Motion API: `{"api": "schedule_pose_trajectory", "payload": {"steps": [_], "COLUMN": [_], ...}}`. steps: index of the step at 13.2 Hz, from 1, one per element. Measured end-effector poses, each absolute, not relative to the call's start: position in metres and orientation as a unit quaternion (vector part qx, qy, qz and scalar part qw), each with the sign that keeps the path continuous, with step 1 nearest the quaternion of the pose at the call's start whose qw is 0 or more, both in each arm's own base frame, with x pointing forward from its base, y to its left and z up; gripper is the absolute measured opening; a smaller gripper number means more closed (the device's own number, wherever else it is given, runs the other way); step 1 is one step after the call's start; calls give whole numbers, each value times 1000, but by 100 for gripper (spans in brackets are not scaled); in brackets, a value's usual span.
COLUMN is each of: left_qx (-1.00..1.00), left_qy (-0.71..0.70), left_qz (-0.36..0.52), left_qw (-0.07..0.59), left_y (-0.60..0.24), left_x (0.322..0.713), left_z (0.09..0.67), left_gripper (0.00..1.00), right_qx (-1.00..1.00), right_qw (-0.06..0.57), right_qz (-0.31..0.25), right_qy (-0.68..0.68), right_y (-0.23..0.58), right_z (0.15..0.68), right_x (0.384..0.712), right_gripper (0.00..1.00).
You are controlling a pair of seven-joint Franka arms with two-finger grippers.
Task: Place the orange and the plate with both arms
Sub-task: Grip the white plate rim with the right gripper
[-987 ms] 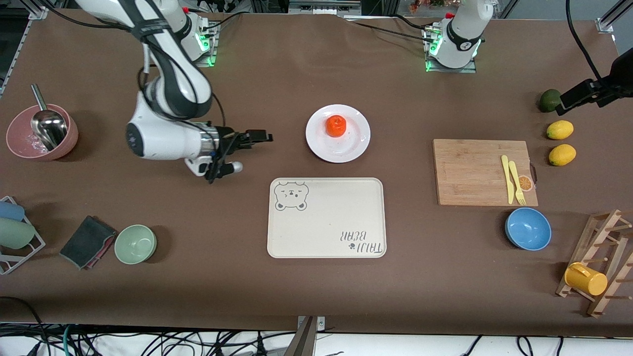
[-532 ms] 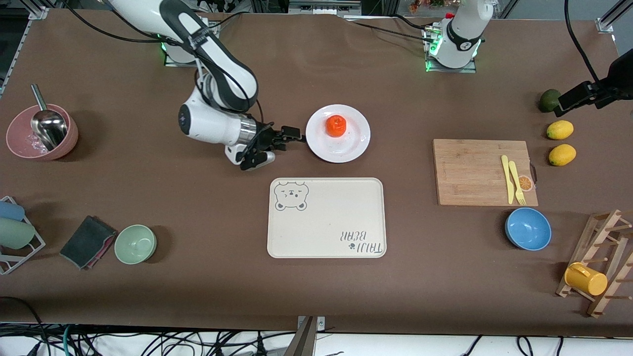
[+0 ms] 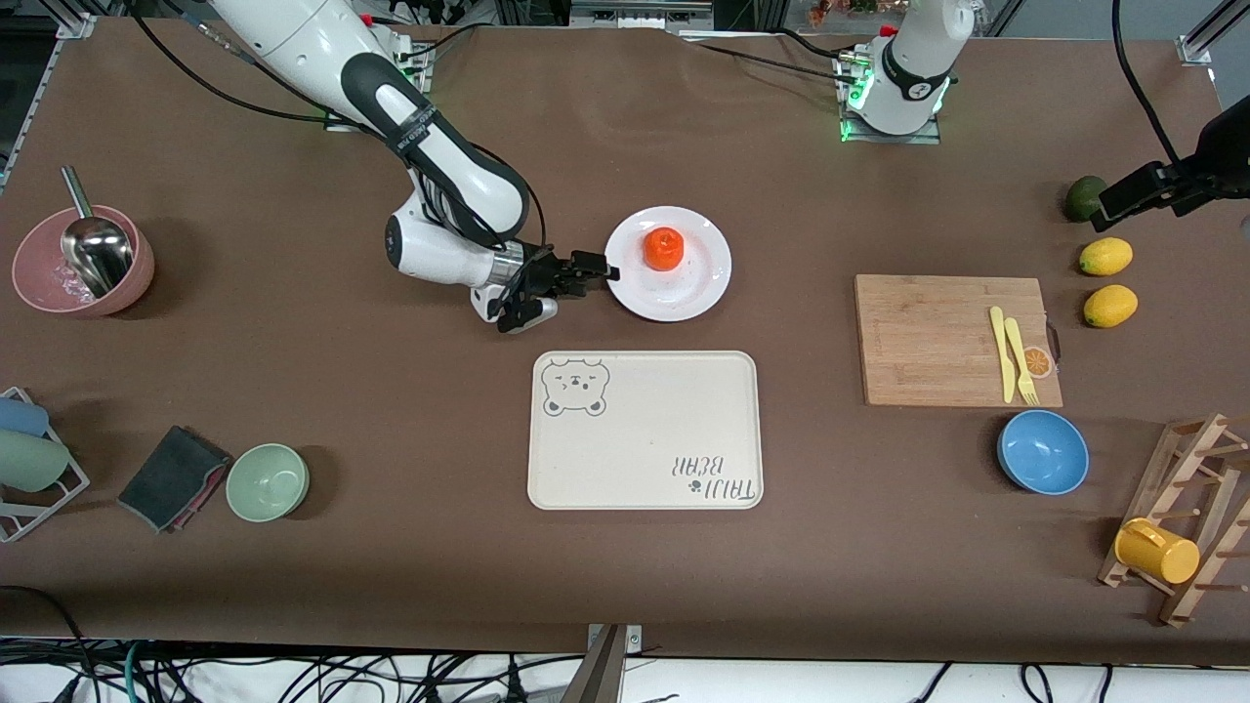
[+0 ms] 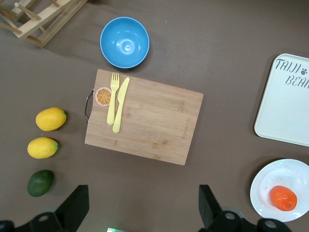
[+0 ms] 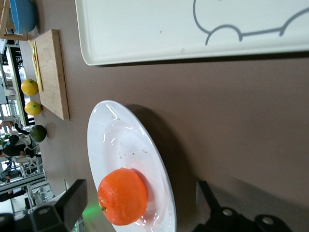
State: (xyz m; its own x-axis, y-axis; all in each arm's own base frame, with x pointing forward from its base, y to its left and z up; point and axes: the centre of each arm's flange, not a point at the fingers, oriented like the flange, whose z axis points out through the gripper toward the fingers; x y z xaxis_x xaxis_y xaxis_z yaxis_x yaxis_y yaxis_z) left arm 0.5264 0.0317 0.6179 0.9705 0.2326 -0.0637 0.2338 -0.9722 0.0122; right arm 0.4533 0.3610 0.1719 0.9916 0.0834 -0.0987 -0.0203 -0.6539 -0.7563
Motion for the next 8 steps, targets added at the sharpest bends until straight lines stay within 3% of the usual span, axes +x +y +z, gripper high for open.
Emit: {"api": "schedule_pose_trajectory", "payload": {"steps": [8], "left_qx": [992], "left_qy": [119], "left_qz": [-31], "left_qw": [10], "left_y": [33], "left_x": [527], "left_z": [617], "left_gripper": [100], "right_qx": [-917], "right_qw": [394], "right_qz": [58], "right_qy": [-15], "right_y": [390], "right_z": [153], "right_x": [420], "right_gripper": [100]}}
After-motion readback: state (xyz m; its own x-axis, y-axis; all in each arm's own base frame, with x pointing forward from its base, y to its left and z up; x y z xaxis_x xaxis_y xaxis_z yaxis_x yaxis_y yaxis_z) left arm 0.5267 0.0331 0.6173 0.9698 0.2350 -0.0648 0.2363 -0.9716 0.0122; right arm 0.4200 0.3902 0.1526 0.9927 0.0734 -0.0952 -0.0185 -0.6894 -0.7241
